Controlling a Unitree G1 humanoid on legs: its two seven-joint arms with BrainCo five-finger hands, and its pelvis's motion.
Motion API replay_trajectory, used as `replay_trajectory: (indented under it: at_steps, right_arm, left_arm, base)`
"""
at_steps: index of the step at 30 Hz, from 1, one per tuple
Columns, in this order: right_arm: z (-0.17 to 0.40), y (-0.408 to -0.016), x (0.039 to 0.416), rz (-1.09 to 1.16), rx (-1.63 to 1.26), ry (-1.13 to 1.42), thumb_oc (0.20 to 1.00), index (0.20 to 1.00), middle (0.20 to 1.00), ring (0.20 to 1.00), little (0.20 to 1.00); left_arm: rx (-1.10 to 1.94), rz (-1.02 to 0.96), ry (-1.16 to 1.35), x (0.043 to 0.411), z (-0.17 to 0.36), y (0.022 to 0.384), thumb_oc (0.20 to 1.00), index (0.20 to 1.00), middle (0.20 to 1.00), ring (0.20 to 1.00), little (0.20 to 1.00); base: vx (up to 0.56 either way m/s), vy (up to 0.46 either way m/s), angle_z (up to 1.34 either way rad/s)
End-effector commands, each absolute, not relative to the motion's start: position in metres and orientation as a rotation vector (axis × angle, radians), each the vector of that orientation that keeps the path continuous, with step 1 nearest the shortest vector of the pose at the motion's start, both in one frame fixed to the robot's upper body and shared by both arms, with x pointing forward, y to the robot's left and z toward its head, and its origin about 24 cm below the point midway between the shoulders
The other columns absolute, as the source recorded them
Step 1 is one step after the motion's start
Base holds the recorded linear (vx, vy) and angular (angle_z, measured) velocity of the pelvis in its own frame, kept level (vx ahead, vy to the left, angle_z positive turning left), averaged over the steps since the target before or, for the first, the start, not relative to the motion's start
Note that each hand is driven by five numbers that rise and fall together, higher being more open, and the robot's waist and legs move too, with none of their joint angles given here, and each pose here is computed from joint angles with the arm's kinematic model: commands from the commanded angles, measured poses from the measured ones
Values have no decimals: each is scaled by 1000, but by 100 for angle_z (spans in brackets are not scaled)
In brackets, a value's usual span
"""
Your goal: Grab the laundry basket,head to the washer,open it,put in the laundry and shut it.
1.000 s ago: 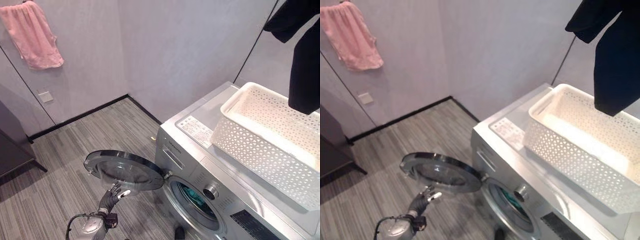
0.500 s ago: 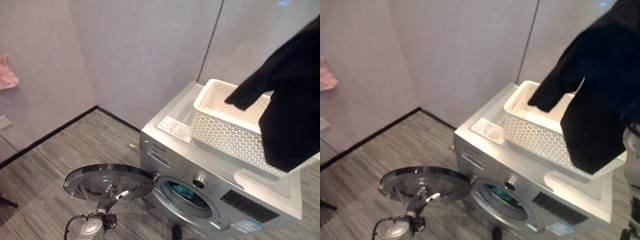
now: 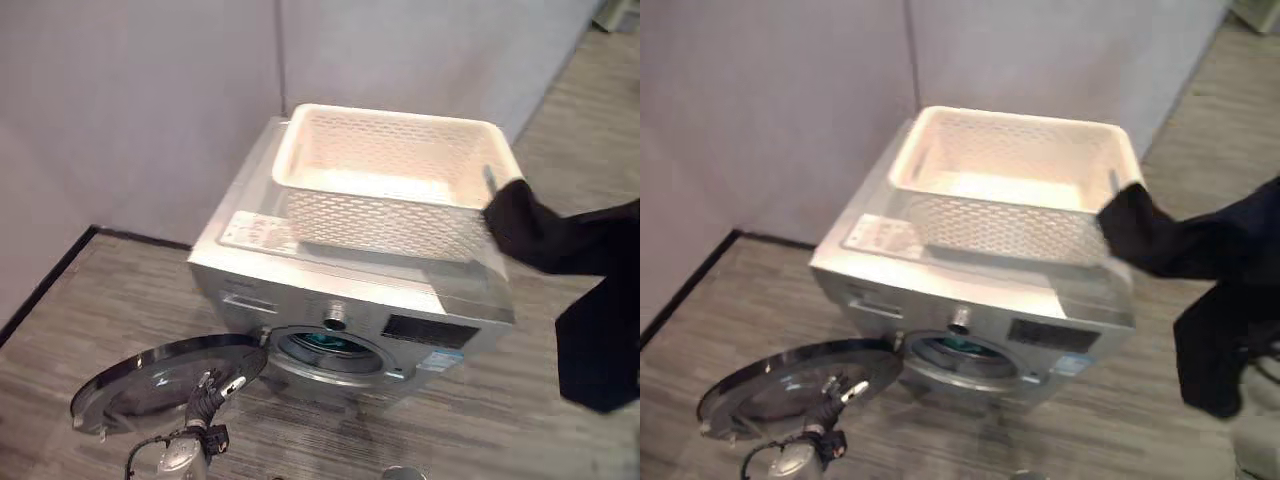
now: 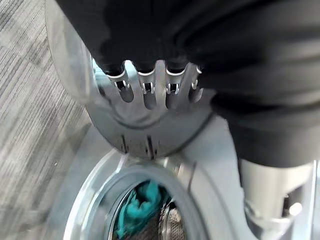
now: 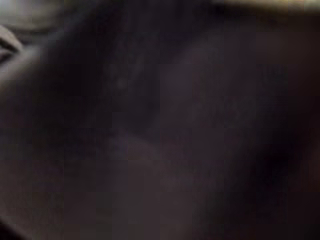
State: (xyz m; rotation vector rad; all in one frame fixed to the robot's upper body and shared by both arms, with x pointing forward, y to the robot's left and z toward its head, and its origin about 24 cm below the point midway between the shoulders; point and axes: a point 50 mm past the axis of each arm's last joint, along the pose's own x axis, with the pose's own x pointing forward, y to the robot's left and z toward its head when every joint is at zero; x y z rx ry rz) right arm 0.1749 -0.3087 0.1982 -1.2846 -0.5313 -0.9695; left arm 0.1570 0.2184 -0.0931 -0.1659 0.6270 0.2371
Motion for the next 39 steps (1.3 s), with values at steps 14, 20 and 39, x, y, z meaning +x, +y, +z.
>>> replay_trajectory:
  at_steps: [14,20,39]
  right_arm:
    - [102,-252,177,-304,-751,-174,200,200,200,200,200]
    - [89,-234,177,-102,-691,-131,200,200,200,200,200]
    - [118,-178,212,71,-550,-413,200,200,200,200,200]
  left_arm:
    - [-171,273,510,157,-76,231,1000,1000,1000,1000,1000]
    - [-113,160,490,166,-69,224,1000,1000,1000,1000,1000]
    - [265,-47,114,251,-8,168,1000,1000,1000,1000,1000]
  base:
    - [-152,-196,-2]
    - [-102,-41,38]
    - [-79,-14,16]
